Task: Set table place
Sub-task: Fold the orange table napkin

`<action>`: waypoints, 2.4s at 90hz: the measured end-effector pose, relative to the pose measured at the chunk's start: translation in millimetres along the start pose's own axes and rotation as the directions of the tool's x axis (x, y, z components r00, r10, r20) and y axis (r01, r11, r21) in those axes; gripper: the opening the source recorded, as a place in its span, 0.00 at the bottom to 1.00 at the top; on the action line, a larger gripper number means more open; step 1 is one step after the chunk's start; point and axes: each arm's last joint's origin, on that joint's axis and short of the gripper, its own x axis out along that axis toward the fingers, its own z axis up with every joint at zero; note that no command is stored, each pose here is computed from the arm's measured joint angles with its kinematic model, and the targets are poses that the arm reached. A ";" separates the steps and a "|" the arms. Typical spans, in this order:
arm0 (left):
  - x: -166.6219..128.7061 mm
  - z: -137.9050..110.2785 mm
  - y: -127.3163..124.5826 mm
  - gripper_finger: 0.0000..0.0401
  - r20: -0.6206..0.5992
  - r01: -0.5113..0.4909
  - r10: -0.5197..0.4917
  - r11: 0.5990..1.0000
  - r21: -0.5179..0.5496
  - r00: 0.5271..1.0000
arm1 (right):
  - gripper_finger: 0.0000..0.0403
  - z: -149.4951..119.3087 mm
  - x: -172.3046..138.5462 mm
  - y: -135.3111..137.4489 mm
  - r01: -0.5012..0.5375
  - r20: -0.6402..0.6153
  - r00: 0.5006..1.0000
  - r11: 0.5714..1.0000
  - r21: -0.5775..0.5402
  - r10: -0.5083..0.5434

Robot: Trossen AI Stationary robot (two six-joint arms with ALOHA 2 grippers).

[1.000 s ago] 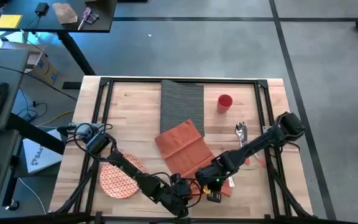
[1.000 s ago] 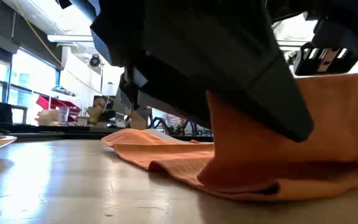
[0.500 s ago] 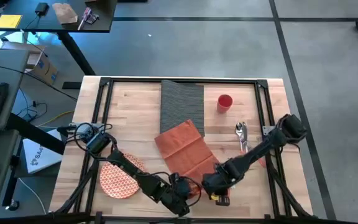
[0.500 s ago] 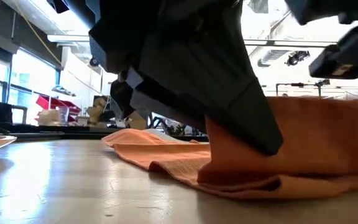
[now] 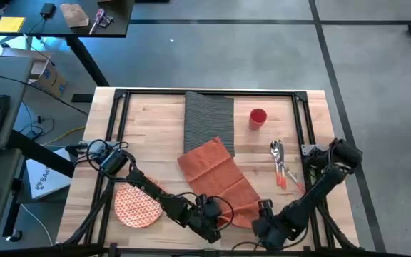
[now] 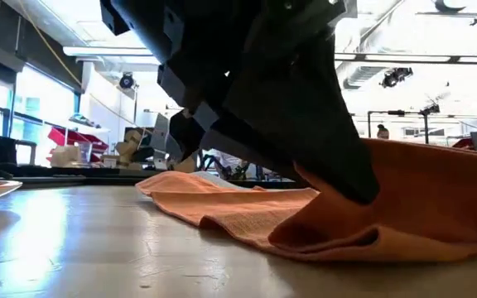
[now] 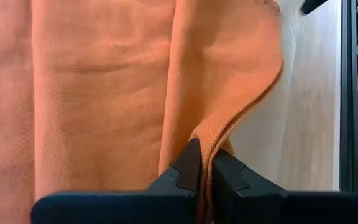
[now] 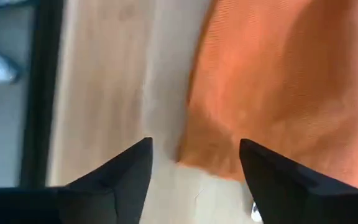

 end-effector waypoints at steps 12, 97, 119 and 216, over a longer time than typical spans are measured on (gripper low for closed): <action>0.9 0.7 0.6 0.00 -0.032 0.025 -0.026 1.000 -0.005 0.999 | 0.34 -6.3 17.4 -5.7 -0.008 0.028 1.000 0.999 0.052 0.007; -108.9 63.1 -11.4 0.00 -0.139 -0.383 0.401 0.913 0.140 0.905 | 0.00 78.9 -94.1 -122.5 -0.031 0.121 0.993 0.934 0.357 -0.013; -85.2 70.4 28.3 0.00 -0.171 -0.462 0.541 0.814 0.351 0.823 | 0.00 92.6 -85.9 -188.5 0.073 0.083 0.989 0.895 0.440 -0.121; -71.7 93.6 107.8 0.00 -0.369 -0.323 0.565 0.775 0.543 0.738 | 0.00 103.6 -37.1 -267.3 0.107 -0.014 0.993 0.864 0.492 -0.115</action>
